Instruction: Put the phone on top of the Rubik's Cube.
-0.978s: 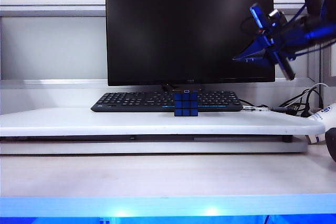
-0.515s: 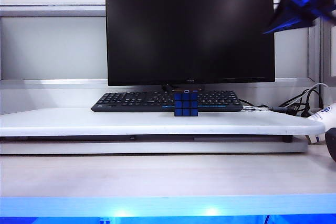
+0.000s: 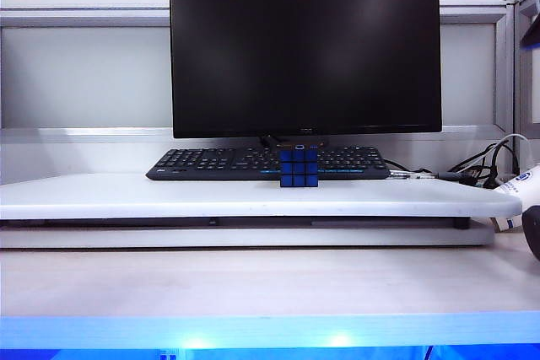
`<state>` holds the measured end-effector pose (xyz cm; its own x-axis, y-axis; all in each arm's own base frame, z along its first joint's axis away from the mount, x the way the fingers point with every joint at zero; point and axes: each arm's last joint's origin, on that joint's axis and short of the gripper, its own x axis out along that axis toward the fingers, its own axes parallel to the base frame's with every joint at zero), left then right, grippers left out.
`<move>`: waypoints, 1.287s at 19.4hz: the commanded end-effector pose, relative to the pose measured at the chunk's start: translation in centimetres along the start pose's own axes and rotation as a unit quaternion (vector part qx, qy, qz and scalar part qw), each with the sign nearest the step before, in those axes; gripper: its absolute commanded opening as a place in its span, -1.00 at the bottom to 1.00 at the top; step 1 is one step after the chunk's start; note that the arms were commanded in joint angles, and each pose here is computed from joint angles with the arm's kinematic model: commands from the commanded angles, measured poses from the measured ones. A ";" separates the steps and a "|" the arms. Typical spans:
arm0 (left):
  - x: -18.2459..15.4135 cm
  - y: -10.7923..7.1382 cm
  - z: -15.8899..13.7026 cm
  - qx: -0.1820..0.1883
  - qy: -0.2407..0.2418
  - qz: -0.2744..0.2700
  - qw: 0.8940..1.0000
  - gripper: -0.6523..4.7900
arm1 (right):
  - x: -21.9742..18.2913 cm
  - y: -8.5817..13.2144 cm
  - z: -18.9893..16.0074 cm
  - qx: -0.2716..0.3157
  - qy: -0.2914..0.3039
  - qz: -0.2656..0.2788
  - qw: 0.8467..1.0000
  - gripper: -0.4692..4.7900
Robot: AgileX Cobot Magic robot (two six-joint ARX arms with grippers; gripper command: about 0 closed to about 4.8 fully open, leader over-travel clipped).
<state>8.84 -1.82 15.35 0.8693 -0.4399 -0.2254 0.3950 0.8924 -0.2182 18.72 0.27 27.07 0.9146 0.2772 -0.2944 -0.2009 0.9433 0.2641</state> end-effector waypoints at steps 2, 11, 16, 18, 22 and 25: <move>-0.1 0.0 -0.3 -0.010 0.020 -0.004 1.000 -0.78 | -2.4 0.4 -1.7 -0.020 -0.035 -0.015 0.999 -0.86; -0.1 0.0 -0.3 -0.010 0.020 -0.004 1.000 -0.78 | -5.1 -0.3 -8.5 -0.022 -0.054 -0.058 0.997 -0.86; -0.1 0.0 -0.3 -0.009 0.020 -0.003 1.000 -0.78 | -5.1 -1.0 -12.6 -0.007 -0.056 -0.058 0.997 -0.86; -0.1 0.0 -0.3 -0.009 0.020 -0.002 1.000 -0.78 | -5.2 -1.1 -13.3 -0.009 -0.063 -0.056 0.996 -0.86; -0.1 0.2 -0.2 0.000 0.016 0.031 0.999 -0.78 | -5.3 -1.3 -14.2 -0.009 -0.047 -0.063 0.997 -0.86; -0.1 0.4 -0.2 0.023 0.014 0.067 0.997 -0.78 | -5.3 -1.3 -14.3 -0.009 -0.047 -0.063 0.997 -0.86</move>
<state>8.93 -1.58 15.30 0.9031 -0.3584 -0.2366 0.3251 0.9305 -0.1686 9.18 0.18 15.19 0.9613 0.1413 -0.2363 -0.0896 0.9721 0.2168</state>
